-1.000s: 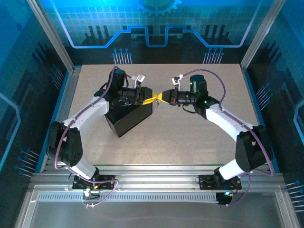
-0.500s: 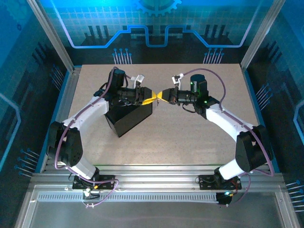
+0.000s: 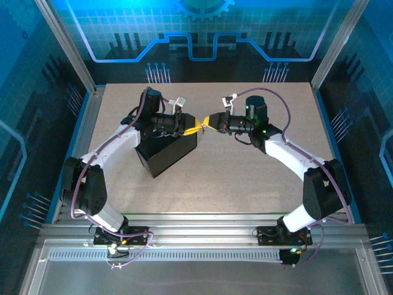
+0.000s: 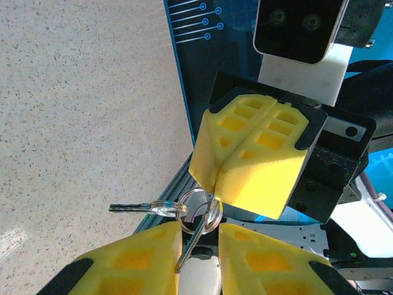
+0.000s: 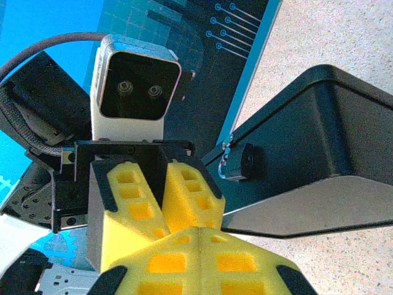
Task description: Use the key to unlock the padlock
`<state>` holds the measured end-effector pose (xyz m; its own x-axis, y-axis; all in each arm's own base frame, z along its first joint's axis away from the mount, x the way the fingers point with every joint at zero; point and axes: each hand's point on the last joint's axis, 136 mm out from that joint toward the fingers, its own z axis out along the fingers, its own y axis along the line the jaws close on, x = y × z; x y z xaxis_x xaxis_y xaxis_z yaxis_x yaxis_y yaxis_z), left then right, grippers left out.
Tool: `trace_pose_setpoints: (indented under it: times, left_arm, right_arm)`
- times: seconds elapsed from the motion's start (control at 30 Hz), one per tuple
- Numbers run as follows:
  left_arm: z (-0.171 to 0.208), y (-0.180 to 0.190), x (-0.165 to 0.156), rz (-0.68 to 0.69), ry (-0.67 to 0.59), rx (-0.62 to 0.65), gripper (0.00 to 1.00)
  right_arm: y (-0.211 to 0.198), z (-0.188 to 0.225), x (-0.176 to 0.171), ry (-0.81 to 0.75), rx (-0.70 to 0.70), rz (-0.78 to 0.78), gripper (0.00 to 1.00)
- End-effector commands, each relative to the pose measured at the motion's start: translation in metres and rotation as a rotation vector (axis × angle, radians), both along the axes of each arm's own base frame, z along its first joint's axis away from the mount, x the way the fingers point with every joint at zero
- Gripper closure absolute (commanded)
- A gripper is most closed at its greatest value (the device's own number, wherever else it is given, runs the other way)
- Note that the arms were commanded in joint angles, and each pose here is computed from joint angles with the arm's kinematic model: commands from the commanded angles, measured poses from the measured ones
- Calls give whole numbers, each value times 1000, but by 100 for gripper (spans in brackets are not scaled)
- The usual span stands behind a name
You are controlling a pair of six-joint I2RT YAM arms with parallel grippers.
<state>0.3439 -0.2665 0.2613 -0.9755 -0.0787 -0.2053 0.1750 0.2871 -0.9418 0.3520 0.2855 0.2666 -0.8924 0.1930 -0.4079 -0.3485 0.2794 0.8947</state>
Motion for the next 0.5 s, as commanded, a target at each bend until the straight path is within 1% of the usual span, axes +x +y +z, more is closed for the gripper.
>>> trace_pose_setpoints:
  times: [0.0, 0.13, 0.23, 0.27, 0.33, 0.47]
  left_arm:
    - [13, 0, -7, -33, -31, -34, 82]
    - [12, 1, -7, -36, -30, -33, 90]
    - [10, 2, -9, -43, -33, -29, 100]
    - [9, 2, -9, -46, -33, -25, 100]
    - [7, 3, -10, -52, -29, -21, 100]
    - [6, 3, -13, -71, -27, -9, 100]
  right_arm:
    - [9, 6, 0, -30, 13, 16, 100]
    - [9, 2, -1, -27, 9, 21, 100]
    - [8, -1, -3, -27, -5, 33, 100]
    - [7, -2, -3, -35, -10, 36, 99]
    - [2, -7, -5, -21, -27, 41, 94]
    - [-13, -13, -6, -29, -53, 34, 78]
